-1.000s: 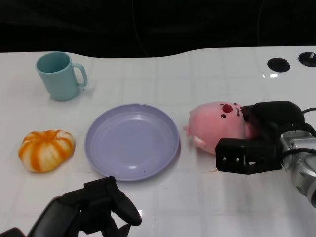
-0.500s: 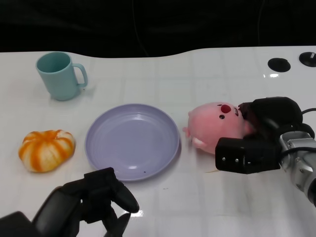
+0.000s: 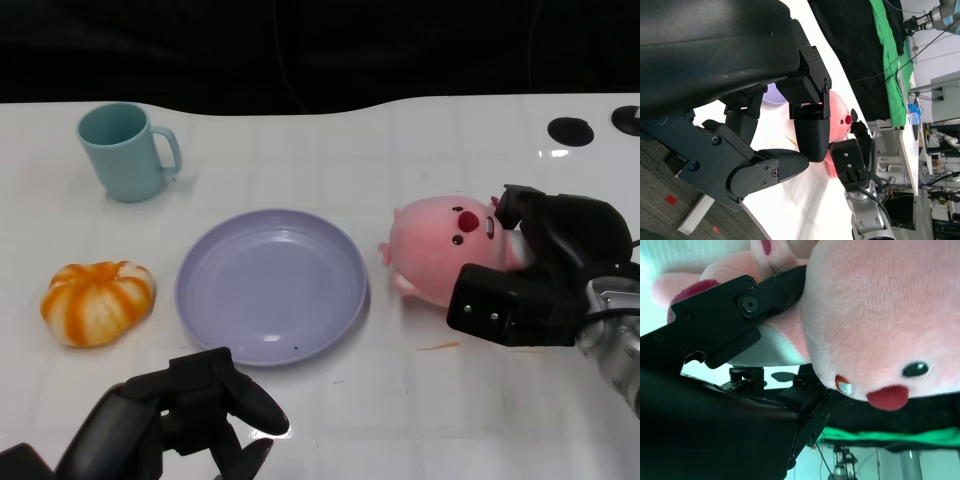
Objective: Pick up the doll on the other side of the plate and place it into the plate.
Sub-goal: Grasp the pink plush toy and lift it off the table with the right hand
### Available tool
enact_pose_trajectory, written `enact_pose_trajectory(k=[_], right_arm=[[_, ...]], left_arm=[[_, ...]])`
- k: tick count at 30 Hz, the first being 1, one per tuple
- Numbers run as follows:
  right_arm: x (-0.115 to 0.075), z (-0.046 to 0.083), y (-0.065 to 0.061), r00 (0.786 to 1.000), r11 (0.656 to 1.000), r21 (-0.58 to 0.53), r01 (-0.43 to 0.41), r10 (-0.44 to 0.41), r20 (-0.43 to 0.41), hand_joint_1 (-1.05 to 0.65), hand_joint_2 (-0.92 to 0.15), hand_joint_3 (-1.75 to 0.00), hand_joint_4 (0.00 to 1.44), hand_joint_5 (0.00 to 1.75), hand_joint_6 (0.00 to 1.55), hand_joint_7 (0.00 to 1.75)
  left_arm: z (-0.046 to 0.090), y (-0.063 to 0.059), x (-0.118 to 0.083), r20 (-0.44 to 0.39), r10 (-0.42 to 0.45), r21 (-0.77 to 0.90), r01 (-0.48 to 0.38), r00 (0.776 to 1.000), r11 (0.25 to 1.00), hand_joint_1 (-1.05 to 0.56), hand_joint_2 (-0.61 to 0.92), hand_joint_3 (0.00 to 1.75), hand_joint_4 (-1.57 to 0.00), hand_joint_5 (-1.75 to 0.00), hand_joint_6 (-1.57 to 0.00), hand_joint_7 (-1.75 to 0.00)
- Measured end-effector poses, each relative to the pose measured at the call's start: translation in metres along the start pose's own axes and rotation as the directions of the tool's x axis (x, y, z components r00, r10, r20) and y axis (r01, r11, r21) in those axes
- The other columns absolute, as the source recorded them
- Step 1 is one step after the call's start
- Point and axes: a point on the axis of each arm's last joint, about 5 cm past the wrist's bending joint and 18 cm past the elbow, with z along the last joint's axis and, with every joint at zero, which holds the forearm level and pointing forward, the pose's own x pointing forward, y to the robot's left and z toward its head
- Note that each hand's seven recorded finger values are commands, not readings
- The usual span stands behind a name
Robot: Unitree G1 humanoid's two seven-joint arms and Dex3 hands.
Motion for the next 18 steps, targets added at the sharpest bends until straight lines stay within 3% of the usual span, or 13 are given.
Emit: enact_pose_trajectory(k=[3, 6, 8, 18], right_arm=[[0.001, 0.001, -0.006, 1.0, 0.999, 0.043, 0.028, -0.028, 0.013, -0.23, -0.61, -0.81, 0.94, 1.75, 0.71, 1.7], [0.003, 0.005, -0.012, 0.998, 0.994, 0.103, 0.044, -0.048, 0.04, -0.23, -0.48, -1.08, 0.94, 1.75, 0.73, 1.74], [0.004, 0.01, -0.016, 0.996, 0.989, 0.134, 0.062, -0.07, 0.062, -0.23, -0.44, -1.19, 0.96, 1.75, 0.75, 1.75], [0.012, 0.042, -0.035, 0.98, 0.978, 0.197, 0.064, -0.1, 0.175, -0.21, -0.36, -1.36, 0.96, 1.75, 0.75, 1.75]], left_arm=[[0.0, 0.0, 0.0, -0.001, 0.0, -0.004, 0.0, 1.0, 1.0, -0.36, 0.6, 0.89, -0.69, -1.67, -0.8, -1.15], [0.0, 0.0, 0.0, -0.004, -0.001, -0.006, 0.001, 1.0, 1.0, -0.34, 0.59, 0.91, -0.67, -1.68, -0.81, -1.16], [0.0, 0.0, 0.0, -0.006, -0.001, -0.006, 0.001, 1.0, 1.0, -0.34, 0.59, 0.92, -0.67, -1.68, -0.81, -1.18], [-0.001, -0.004, -0.001, -0.022, -0.011, 0.005, 0.011, 1.0, 1.0, -0.39, 0.58, 0.92, -0.73, -1.66, -0.78, -1.15]])
